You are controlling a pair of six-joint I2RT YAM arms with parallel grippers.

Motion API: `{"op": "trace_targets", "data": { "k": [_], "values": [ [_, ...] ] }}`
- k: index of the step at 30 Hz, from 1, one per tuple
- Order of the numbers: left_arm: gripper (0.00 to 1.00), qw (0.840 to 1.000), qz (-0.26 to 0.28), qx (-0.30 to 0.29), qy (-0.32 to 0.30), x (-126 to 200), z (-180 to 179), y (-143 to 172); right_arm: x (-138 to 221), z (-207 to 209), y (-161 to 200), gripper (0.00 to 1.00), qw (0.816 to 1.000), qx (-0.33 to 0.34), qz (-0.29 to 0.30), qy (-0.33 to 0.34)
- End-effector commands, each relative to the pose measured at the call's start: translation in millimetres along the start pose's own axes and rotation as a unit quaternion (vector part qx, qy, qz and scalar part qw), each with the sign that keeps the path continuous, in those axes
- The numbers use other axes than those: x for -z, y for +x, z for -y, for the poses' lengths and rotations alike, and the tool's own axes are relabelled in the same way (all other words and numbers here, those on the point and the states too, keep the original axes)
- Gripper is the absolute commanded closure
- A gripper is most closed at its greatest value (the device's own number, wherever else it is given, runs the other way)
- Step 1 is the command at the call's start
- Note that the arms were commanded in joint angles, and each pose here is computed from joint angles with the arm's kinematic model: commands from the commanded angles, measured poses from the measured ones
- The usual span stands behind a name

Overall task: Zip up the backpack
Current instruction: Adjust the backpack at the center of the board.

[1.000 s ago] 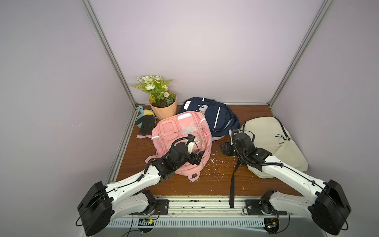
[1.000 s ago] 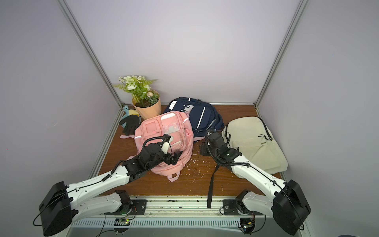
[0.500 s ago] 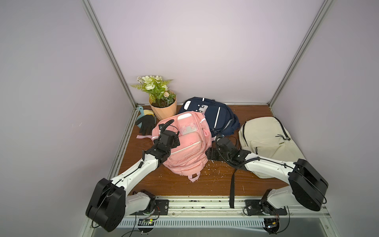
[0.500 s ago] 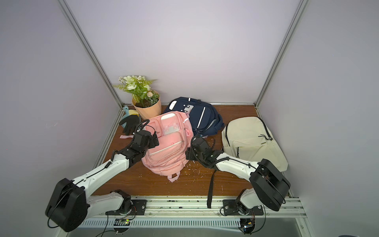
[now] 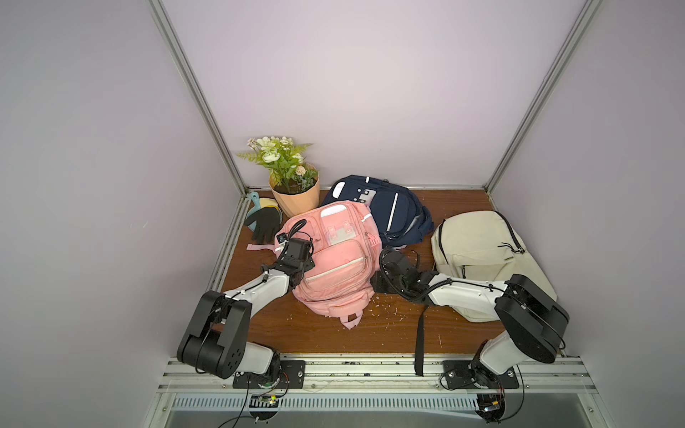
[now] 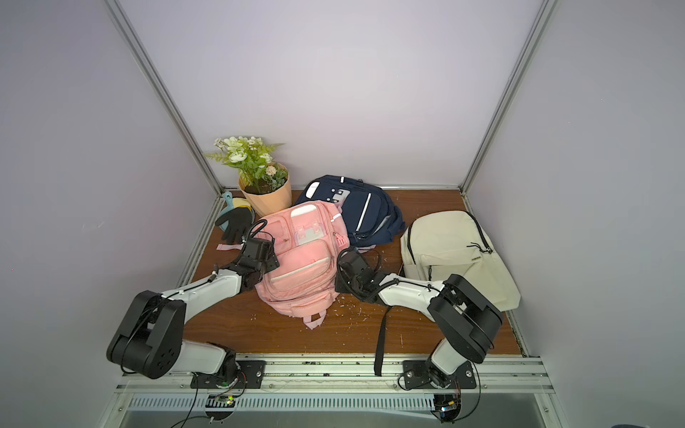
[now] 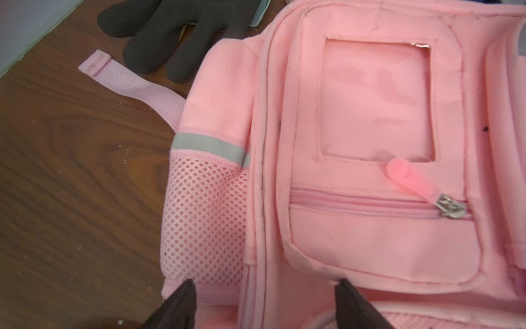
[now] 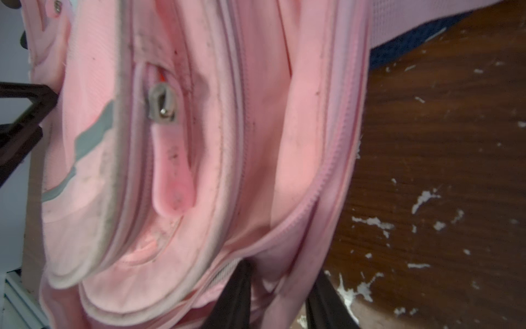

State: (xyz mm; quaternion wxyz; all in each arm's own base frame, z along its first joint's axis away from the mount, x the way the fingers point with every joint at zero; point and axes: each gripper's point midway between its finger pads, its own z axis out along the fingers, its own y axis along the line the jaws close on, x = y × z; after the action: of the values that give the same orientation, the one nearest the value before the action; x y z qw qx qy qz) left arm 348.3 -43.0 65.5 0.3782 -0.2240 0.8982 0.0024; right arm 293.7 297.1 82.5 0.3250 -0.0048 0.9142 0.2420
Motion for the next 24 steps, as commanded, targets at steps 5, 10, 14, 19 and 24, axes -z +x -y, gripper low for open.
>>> {"op": "trace_targets", "data": {
  "k": [5,10,14,19,24],
  "values": [
    [0.47,0.996,-0.067,-0.033,0.043,18.4,22.6,60.3,31.9,31.3,-47.7,0.95,0.995,-0.005,0.065,0.081],
    [0.48,0.990,-0.072,-0.054,0.108,52.9,64.3,87.3,59.5,59.8,-85.8,0.98,0.990,-0.021,0.098,0.101],
    [0.43,0.983,-0.072,-0.071,0.151,81.8,94.3,101.1,77.8,74.6,-122.8,0.98,0.985,-0.011,0.125,0.121],
    [0.22,0.989,-0.027,-0.041,0.140,99.3,80.6,75.9,77.5,86.9,-154.7,1.00,0.981,0.003,0.127,0.148],
    [0.13,0.996,-0.010,-0.010,0.090,78.8,41.7,38.1,71.5,84.4,-169.5,1.00,0.981,0.017,0.126,0.147]
  ]
}}
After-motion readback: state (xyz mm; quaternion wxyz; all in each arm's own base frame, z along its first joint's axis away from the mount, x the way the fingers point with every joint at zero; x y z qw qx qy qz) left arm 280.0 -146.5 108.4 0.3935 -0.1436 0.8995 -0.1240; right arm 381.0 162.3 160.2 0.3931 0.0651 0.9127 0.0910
